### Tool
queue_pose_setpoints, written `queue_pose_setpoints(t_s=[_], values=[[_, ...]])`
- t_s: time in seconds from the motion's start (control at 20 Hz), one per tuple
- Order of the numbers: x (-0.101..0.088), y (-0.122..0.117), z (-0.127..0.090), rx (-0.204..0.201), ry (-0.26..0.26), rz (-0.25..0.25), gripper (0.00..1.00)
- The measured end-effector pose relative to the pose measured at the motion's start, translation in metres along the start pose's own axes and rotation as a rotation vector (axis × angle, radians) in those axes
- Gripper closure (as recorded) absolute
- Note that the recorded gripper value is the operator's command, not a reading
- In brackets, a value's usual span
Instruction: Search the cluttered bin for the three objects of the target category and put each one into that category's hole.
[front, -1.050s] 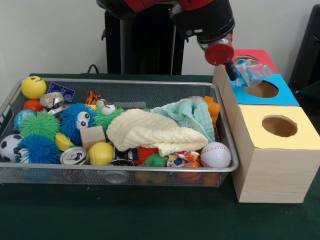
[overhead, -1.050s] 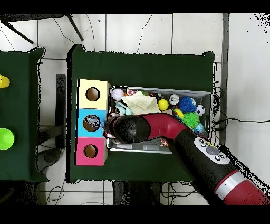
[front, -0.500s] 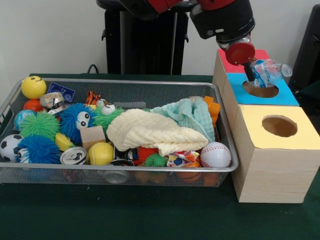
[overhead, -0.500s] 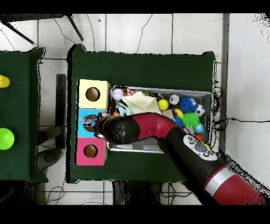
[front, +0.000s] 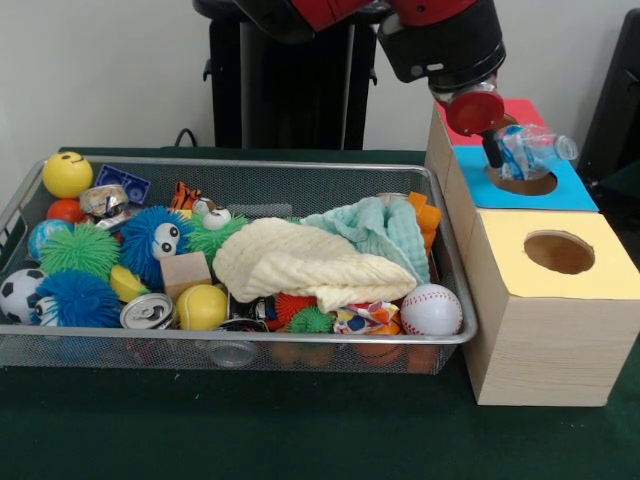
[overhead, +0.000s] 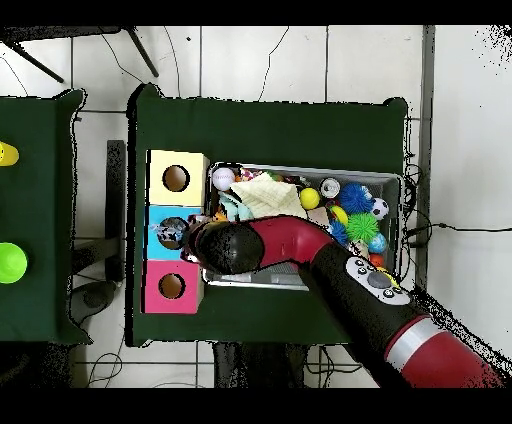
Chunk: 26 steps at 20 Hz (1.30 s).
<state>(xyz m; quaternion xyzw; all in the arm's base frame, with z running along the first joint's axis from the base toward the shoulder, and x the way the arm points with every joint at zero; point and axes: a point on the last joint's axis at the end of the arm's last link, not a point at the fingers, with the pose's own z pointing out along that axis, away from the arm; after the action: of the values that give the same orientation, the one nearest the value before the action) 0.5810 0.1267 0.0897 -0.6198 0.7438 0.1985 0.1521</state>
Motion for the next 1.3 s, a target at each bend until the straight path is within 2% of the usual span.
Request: queue_pose_setpoints(t_s=[0.5, 0.9, 0.95, 1.3], values=[[0.003, -0.004, 0.009, 0.042, -0.024, 0.016, 1.0], [0.003, -0.002, 0.016, 0.042, -0.039, 0.025, 1.0], [0.003, -0.002, 0.016, 0.042, -0.039, 0.025, 0.0], [0.003, -0.004, 0.013, 0.043, -0.044, 0.033, 0.0]])
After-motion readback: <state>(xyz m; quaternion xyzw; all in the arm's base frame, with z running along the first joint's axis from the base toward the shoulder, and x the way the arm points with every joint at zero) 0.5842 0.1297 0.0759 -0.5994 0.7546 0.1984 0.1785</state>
